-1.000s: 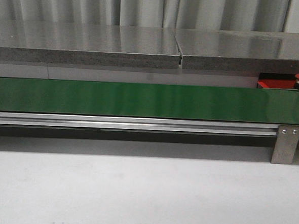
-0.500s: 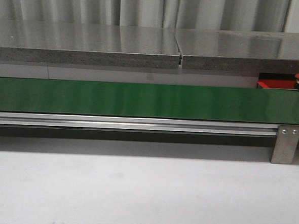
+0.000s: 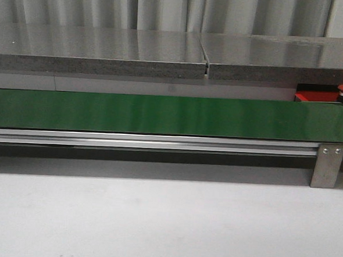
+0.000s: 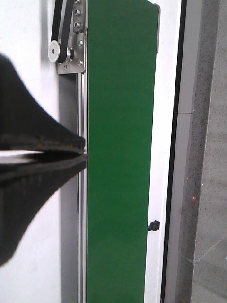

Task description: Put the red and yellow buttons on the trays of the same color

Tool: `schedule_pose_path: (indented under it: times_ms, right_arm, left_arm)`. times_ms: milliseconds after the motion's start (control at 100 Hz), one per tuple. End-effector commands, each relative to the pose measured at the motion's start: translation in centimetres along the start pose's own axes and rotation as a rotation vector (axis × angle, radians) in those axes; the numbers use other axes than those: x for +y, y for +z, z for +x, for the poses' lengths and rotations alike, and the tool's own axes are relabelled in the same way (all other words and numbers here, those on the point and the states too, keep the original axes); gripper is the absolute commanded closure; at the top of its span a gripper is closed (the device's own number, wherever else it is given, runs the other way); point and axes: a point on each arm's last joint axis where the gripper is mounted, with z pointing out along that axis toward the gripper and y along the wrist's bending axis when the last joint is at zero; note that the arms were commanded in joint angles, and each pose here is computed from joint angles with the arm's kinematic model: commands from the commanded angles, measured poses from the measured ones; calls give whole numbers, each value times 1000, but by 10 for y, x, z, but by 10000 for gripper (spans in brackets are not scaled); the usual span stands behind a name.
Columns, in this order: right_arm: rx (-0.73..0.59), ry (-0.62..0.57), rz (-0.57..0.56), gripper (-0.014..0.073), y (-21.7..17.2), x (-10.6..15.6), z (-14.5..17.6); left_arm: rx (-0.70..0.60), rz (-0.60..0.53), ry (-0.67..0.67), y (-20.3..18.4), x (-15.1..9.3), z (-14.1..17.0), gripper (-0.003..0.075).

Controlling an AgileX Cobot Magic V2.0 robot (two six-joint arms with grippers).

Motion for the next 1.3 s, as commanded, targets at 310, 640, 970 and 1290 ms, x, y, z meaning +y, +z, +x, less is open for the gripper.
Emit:
schedule_pose_path:
  times_ms: [310,640,970,1290]
  right_arm:
    - [-230,-16,54,655,-11,1,51]
    - [-342,-24,49,655,-3,4,88]
    - [-345,-25,49,655,-3,4,88]
    - [-345,-25,49,655,-3,4,88]
  left_arm:
    - [-91,-2,-16,-3,-1,-14,739]
    - [-91,-2,-16,-3,-1,-14,739]
    - [-91,-2,-16,-3,-1,-14,739]
    - [-91,-2,-16,-3,-1,-14,739]
